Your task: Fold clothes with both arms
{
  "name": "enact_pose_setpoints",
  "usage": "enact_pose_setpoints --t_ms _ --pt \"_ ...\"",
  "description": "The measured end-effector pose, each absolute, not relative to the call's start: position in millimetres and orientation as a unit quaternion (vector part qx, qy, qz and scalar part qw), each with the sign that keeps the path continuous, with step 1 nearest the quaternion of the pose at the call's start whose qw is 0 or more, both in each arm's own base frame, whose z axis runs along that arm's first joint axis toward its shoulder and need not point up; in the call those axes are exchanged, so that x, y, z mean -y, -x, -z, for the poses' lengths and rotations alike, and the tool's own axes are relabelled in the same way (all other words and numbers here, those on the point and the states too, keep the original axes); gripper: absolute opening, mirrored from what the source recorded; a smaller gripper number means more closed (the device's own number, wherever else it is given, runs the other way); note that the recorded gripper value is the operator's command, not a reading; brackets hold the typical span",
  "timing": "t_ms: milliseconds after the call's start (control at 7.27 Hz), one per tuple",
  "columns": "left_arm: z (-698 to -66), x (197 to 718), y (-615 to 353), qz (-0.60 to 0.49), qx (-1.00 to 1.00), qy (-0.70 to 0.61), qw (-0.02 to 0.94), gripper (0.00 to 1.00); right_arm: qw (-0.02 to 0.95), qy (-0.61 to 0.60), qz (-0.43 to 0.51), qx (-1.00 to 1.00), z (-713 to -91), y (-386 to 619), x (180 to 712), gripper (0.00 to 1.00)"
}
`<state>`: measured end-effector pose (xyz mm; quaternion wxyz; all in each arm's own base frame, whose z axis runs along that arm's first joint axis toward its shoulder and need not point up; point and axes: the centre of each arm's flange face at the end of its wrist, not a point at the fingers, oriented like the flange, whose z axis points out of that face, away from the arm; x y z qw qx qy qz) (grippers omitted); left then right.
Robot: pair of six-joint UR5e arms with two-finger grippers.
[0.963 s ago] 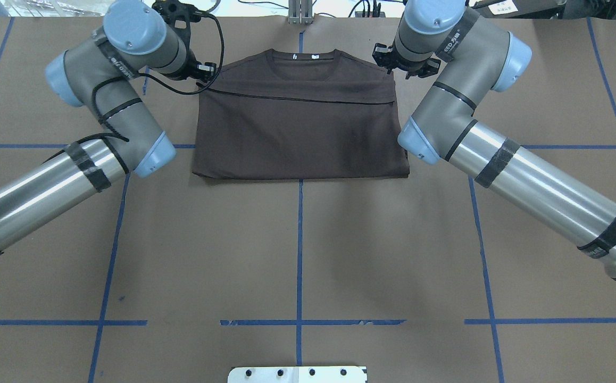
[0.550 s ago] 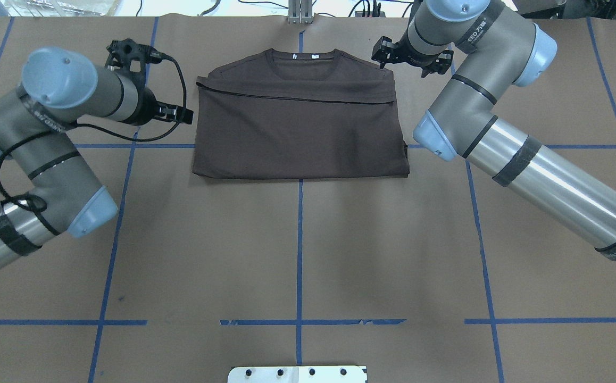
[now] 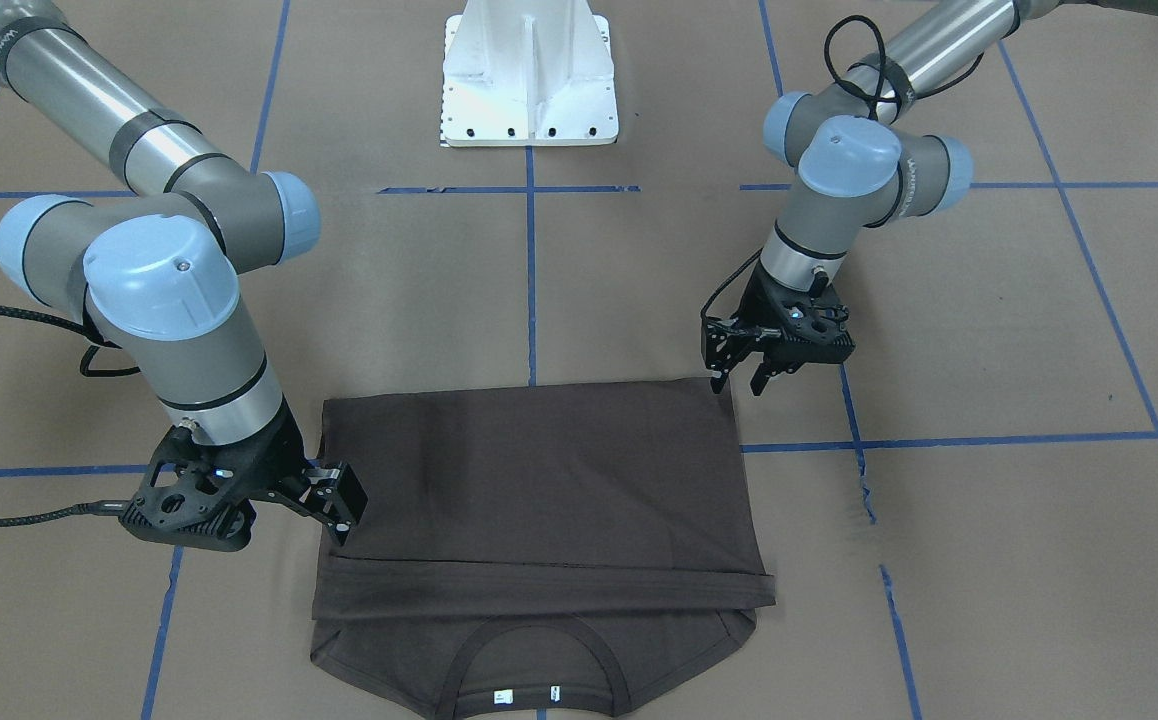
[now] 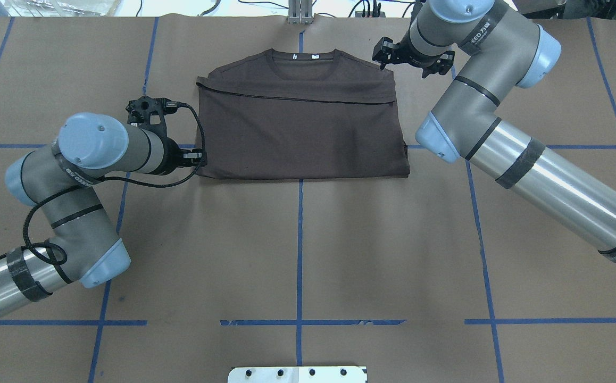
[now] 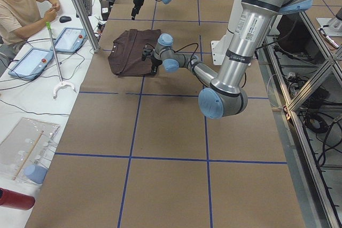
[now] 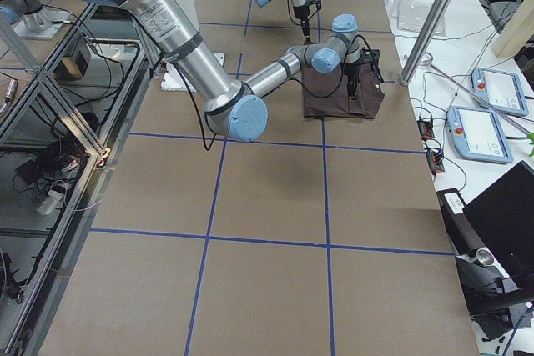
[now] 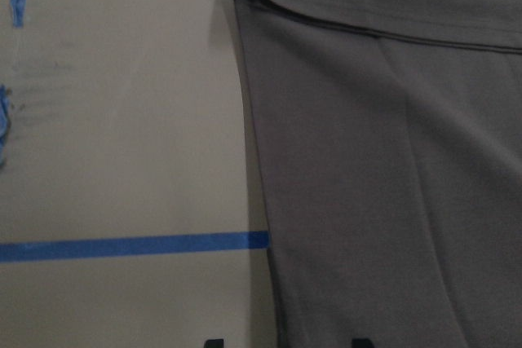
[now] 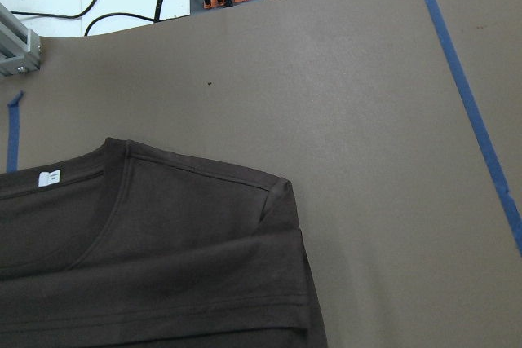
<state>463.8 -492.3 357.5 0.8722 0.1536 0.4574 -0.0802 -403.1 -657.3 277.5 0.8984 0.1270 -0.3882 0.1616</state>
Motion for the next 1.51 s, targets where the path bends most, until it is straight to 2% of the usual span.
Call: enact_pose_setpoints --t_ms 138,275,413,550,1100,1238,1513 --pt "-366 492 -472 0.087 -0.459 -0.149 0.871 0.51 0.898 -0.127 -0.162 0.389 -277 403 657 1.00" --pt "-372 494 -478 0.090 -0.460 -0.147 0.871 0.42 0.898 -0.127 -0.162 0.389 -278 402 656 1.00" --pt "-374 496 -482 0.091 -0.461 -0.147 0.870 0.05 0.898 -0.127 -0.162 0.388 -280 402 655 1.00" --pt "-373 497 -484 0.091 -0.463 -0.148 0.869 0.00 0.899 -0.126 -0.162 0.388 -281 402 655 1.00" --pt "-366 498 -483 0.079 -0.465 -0.158 0.868 0.00 0.899 -0.126 -0.162 0.386 -284 401 654 1.00" --pt "-368 506 -473 0.060 -0.457 -0.176 0.870 0.00 0.899 -0.125 -0.162 0.386 -285 402 654 1.00" --pt "-389 554 -429 0.032 -0.417 -0.221 0.881 0.00 0.899 -0.124 -0.164 0.386 -285 404 653 1.00"
